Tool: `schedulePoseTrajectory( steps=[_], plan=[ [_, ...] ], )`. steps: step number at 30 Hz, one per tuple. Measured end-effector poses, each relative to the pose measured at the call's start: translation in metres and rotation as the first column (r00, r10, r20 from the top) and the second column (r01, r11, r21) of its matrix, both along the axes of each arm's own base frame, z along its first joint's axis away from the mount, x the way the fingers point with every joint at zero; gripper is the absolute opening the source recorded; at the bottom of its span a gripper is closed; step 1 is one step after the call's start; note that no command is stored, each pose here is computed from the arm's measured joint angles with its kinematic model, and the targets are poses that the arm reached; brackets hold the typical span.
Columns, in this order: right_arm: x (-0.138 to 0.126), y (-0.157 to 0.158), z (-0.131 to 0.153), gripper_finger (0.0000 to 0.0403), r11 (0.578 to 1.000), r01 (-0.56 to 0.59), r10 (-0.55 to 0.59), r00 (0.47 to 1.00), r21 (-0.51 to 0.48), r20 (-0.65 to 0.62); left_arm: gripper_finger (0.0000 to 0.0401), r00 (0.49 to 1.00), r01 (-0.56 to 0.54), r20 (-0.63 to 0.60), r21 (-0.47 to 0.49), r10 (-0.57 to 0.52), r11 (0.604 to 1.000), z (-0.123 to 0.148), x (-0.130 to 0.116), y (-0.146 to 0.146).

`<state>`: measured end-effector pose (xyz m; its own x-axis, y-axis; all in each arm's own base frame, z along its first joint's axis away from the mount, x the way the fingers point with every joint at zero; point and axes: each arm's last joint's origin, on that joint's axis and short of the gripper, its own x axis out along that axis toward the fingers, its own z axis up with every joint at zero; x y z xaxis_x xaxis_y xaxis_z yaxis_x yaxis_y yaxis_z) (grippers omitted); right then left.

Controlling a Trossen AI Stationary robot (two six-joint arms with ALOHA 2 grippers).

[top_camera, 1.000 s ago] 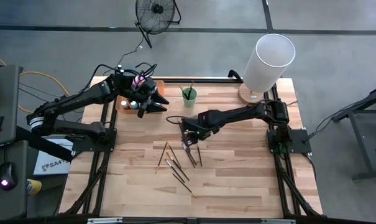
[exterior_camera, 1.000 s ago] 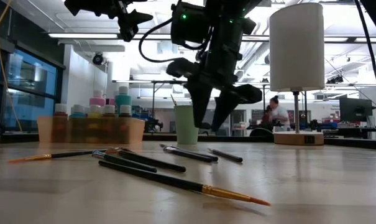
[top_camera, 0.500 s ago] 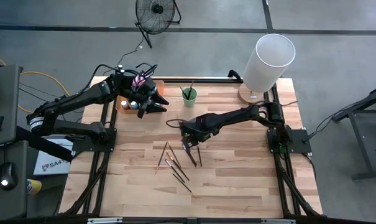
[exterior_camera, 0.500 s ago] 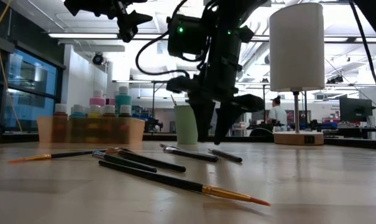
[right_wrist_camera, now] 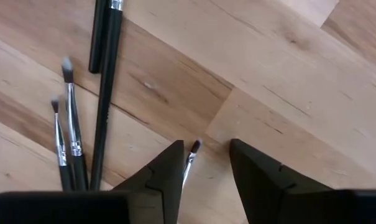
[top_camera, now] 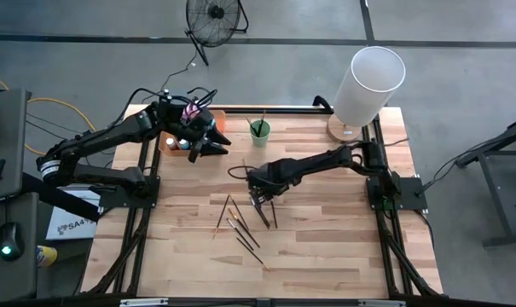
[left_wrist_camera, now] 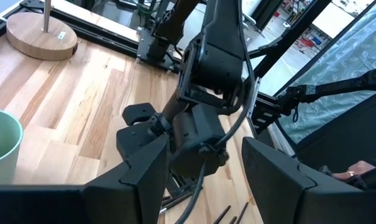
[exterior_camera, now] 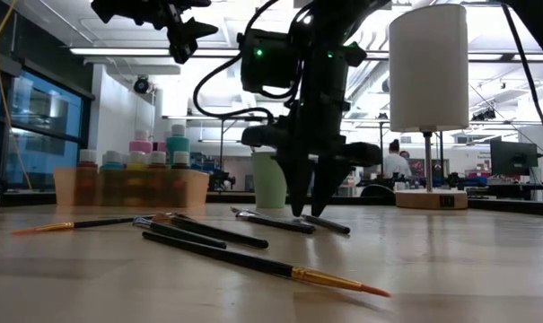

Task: Pick & Place Paint Supplies
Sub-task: Put the black paint brush into the green cup

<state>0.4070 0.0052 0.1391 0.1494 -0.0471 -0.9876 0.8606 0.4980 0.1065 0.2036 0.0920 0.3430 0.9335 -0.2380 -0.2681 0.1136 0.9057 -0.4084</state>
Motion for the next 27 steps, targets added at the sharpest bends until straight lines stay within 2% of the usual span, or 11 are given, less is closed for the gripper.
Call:
schedulePoseTrajectory(
  steps=[6,15,27],
  plan=[
    [-0.0004,0.0017,-0.0029,0.0096,1.0,-0.003,0.003,1.0,0.014,-0.014,0.02,1.0,0.0,0.001,0.001,0.0,1.0,0.0001,0.0,0.0],
    [-0.0019,0.004,-0.004,0.001,0.998,-0.026,0.028,0.999,0.049,-0.032,0.02,1.0,0.0,0.001,0.001,0.0,1.0,0.0001,0.0001,0.0],
    [-0.0039,0.0057,0.0018,0.0003,0.994,0.002,0.001,1.0,0.111,-0.023,0.02,1.0,0.001,0.003,0.005,-0.001,1.0,0.0002,0.0001,0.0]
  ],
)
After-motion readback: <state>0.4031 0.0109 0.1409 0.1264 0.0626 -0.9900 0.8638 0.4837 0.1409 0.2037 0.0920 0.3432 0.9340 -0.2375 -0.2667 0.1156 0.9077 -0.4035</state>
